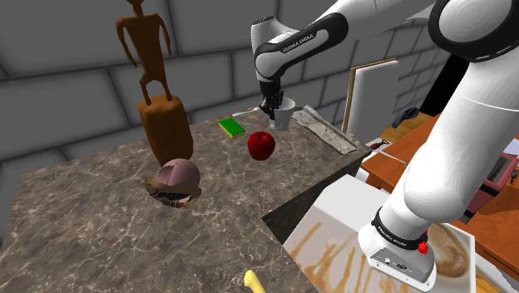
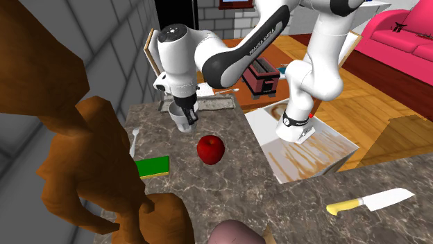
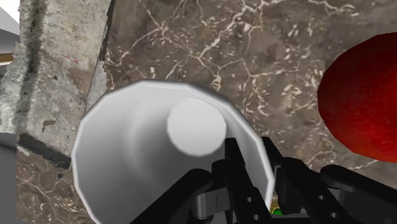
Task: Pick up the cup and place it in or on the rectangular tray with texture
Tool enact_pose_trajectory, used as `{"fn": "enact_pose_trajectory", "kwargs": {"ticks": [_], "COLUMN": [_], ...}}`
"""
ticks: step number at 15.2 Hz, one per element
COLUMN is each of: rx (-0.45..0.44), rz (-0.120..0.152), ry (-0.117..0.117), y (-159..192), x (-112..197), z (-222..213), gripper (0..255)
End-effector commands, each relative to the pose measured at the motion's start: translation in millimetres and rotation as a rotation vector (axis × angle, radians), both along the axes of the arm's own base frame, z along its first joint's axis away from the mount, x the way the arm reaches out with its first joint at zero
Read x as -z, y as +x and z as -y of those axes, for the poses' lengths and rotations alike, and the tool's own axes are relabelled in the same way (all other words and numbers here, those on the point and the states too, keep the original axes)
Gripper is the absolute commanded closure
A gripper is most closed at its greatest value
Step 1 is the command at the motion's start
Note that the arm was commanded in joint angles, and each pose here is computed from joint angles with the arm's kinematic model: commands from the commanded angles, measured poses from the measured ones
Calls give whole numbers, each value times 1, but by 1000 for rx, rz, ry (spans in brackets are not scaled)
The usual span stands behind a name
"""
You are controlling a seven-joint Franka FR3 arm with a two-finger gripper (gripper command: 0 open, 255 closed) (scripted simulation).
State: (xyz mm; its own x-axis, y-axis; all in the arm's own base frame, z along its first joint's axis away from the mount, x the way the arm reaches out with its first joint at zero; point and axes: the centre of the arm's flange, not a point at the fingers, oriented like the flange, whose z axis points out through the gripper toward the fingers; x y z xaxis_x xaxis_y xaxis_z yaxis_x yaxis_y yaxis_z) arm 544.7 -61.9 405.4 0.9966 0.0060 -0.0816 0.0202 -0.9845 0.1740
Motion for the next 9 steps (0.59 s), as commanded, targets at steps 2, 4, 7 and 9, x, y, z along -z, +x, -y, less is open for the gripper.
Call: {"fn": "enact_pose_trajectory", "kwargs": {"ticks": [2, 4, 7, 9], "rx": [0, 0, 0, 0], "rz": [0, 0, 0, 0], "ry": [0, 0, 0, 0], "y": [0, 0, 0, 0], "x": [-17, -27, -43, -54], "z": [0, 0, 0, 0], "gripper": [255, 255, 255, 255]}}
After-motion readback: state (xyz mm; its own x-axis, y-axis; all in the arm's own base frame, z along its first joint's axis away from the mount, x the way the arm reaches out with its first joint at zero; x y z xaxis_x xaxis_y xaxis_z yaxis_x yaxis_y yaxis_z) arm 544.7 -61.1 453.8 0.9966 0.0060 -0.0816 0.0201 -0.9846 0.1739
